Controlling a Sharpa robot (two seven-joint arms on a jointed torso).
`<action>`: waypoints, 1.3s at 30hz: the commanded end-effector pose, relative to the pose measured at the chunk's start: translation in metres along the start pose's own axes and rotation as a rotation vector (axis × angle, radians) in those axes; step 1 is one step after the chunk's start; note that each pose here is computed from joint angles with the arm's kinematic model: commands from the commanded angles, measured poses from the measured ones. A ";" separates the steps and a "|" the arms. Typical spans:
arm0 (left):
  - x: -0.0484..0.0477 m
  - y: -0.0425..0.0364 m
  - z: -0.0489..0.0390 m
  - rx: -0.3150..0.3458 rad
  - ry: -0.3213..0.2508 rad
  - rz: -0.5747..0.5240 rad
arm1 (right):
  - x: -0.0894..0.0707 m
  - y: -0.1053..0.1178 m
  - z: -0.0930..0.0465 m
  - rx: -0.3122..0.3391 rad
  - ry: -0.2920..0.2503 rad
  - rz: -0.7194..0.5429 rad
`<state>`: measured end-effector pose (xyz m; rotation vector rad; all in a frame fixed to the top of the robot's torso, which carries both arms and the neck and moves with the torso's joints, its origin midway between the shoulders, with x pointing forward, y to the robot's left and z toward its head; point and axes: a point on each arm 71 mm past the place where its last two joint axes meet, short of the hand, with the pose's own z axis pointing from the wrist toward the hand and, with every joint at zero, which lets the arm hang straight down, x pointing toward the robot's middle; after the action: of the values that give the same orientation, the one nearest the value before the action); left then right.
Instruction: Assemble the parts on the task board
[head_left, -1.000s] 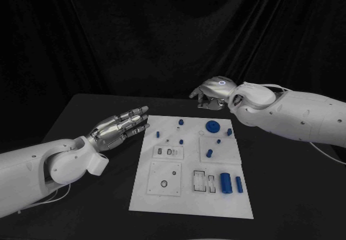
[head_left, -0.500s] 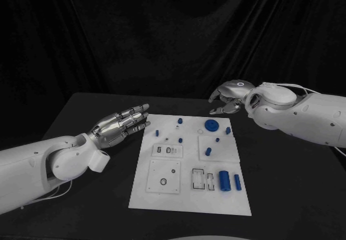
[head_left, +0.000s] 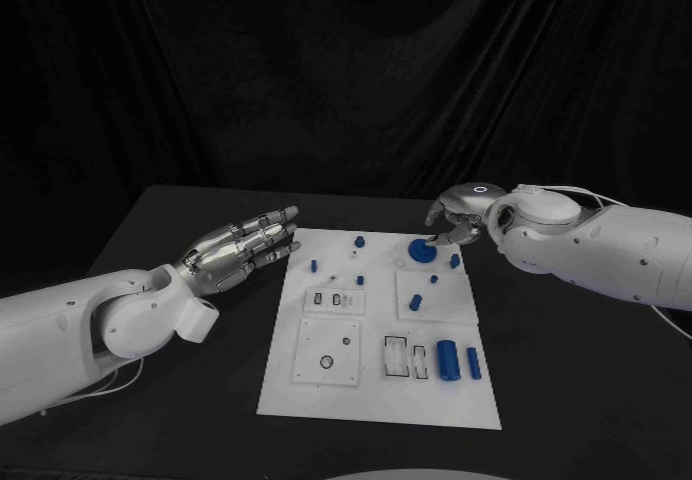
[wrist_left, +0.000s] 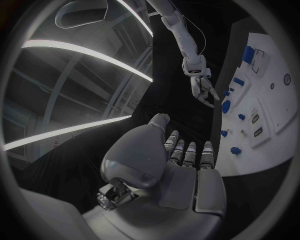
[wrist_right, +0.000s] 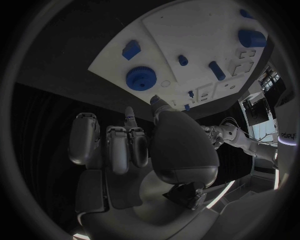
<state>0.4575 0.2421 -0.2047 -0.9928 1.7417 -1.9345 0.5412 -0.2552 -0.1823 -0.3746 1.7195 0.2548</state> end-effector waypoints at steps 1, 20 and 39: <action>0.0021 -0.0009 0.0006 0.010 0.013 -0.006 | 0.005 -0.002 0.001 0.022 0.019 0.002; 0.0029 -0.0008 0.0017 0.011 0.021 -0.009 | 0.022 0.002 0.008 0.009 0.036 0.007; 0.0018 -0.0007 0.0012 0.009 0.022 -0.010 | 0.040 0.010 0.013 -0.022 0.047 0.014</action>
<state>0.4576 0.2417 -0.2049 -0.9910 1.7469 -1.9398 0.5464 -0.2467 -0.2158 -0.3689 1.7497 0.2669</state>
